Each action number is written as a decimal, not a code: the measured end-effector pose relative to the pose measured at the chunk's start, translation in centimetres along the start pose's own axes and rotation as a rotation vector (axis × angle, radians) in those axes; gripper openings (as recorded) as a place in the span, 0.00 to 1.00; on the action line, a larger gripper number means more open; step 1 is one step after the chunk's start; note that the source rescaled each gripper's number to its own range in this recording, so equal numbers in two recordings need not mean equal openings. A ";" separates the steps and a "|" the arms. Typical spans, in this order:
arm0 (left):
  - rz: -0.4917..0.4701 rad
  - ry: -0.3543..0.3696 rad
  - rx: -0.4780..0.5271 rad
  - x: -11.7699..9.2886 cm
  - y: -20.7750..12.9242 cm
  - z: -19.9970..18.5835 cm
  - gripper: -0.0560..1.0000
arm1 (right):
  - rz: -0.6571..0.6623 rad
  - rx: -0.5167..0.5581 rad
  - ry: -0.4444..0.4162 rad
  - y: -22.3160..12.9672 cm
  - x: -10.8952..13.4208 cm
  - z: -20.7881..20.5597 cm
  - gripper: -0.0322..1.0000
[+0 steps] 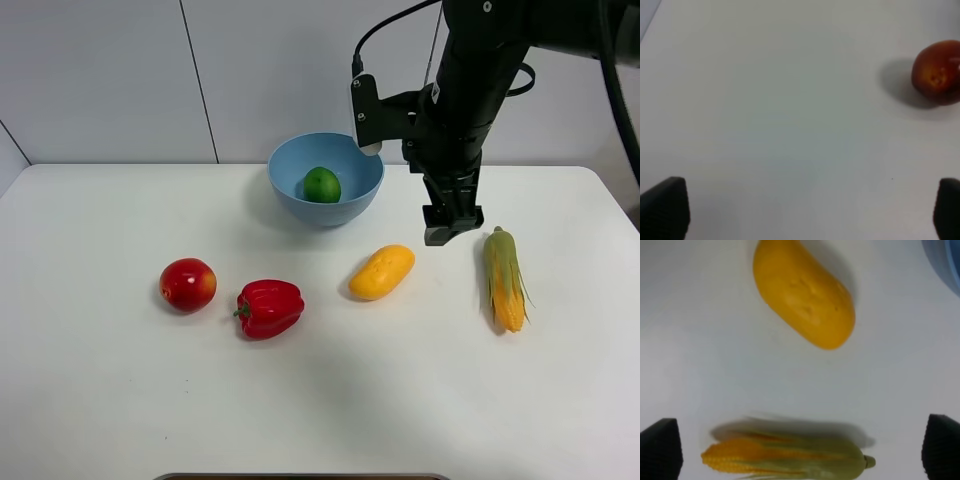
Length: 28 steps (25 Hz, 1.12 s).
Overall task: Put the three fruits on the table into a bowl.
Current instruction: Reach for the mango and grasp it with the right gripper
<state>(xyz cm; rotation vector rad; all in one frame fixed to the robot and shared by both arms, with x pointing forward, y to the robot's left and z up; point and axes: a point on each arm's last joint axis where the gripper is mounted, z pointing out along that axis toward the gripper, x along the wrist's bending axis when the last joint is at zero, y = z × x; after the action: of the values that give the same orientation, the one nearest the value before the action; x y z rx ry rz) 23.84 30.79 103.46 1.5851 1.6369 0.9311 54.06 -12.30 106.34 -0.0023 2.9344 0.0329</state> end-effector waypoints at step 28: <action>0.000 0.000 0.000 0.0 0.0 0.0 1.00 | -0.135 0.061 -0.009 1.1 -1.9 8.6 0.97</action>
<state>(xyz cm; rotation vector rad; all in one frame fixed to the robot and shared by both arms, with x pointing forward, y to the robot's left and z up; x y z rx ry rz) 23.84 30.79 103.46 1.5851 1.6369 0.9311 57.68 -11.04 98.31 -0.1901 2.9170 -0.0768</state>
